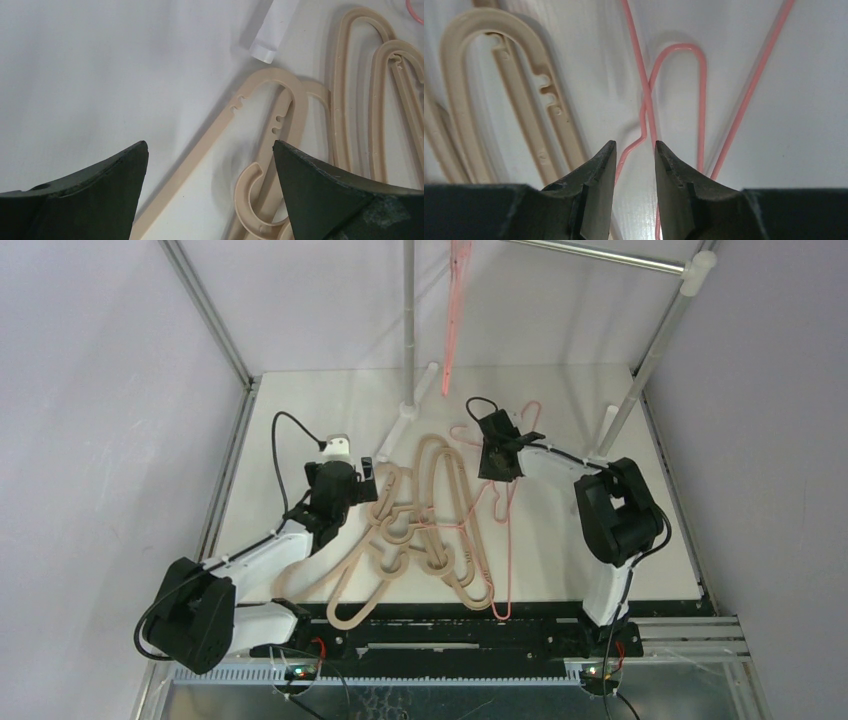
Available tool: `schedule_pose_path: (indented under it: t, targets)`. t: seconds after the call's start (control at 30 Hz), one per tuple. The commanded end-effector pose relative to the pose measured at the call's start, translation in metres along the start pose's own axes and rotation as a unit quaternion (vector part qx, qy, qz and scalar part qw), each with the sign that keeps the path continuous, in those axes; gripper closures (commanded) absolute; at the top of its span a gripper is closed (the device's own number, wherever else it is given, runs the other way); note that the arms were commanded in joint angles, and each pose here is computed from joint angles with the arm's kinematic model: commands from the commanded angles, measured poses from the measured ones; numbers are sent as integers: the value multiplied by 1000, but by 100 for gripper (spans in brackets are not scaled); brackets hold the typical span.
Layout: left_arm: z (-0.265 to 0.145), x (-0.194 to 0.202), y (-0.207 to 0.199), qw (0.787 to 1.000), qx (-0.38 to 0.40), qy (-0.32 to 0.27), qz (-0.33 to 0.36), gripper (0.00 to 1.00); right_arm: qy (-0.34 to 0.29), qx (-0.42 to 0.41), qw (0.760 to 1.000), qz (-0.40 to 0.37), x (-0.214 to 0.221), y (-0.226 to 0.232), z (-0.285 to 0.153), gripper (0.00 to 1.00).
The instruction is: Organize the hangers
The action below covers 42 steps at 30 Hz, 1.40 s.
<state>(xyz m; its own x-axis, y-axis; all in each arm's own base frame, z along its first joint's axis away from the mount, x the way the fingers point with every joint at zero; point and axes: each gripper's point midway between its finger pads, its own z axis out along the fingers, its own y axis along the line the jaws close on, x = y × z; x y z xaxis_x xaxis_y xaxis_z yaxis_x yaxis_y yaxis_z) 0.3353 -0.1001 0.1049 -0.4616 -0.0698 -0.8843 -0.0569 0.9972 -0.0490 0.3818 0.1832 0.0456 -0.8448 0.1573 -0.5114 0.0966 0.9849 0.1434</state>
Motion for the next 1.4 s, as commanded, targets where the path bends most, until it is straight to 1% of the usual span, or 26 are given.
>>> schedule_pose_path:
  t: [0.0, 0.17, 0.37, 0.57, 0.6, 0.63, 0.67, 0.7, 0.77, 0.9, 0.97, 1.07, 1.23, 1.37]
  targets:
    - [1, -24, -8, 999, 6, -31, -17, 0, -7, 16, 1000, 5, -1, -5, 3, 58]
    - [2, -23, -8, 999, 6, -29, -16, 0, 15, 25, 1000, 3, 17, -14, 12, 58]
    - [2, -23, -8, 999, 6, -29, -16, 0, 17, 43, 999, 17, 29, -28, 19, 58]
    - [3, -22, -10, 999, 10, -27, -16, 0, 25, 31, 999, 12, 33, -27, 26, 66]
    - [3, -22, -10, 999, 9, -26, -16, 0, 25, 29, 999, 11, 33, -26, 26, 71]
    - [3, -22, -10, 999, 9, -26, -16, 1, 24, 25, 999, 8, 33, -25, 27, 80]
    - [3, -22, -10, 999, 8, -27, -16, 0, 25, 23, 999, 8, 33, -24, 27, 98]
    - [3, -22, -10, 999, 8, -28, -16, 0, 23, 21, 999, 7, 33, -24, 26, 100]
    - [3, -23, -9, 999, 8, -28, -15, 1, 11, 12, 1000, 7, 30, -22, 21, 100]
    - [2, -23, -8, 999, 6, -29, -15, 0, -26, -37, 999, 0, 21, -8, -3, 100]
    - [2, -24, -9, 999, 7, -30, -16, 0, -38, -109, 993, -5, 15, 15, -27, 100]
    - [1, -24, -9, 999, 7, -30, -16, 0, -76, -175, 982, 9, -3, 28, -71, 100]
    - [0, -26, -8, 999, 8, -33, -17, 0, -157, -208, 965, 40, -38, 10, -138, 100]
    - [0, -25, -9, 999, 9, -33, -19, 0, -188, -228, 953, 65, -54, -16, -171, 100]
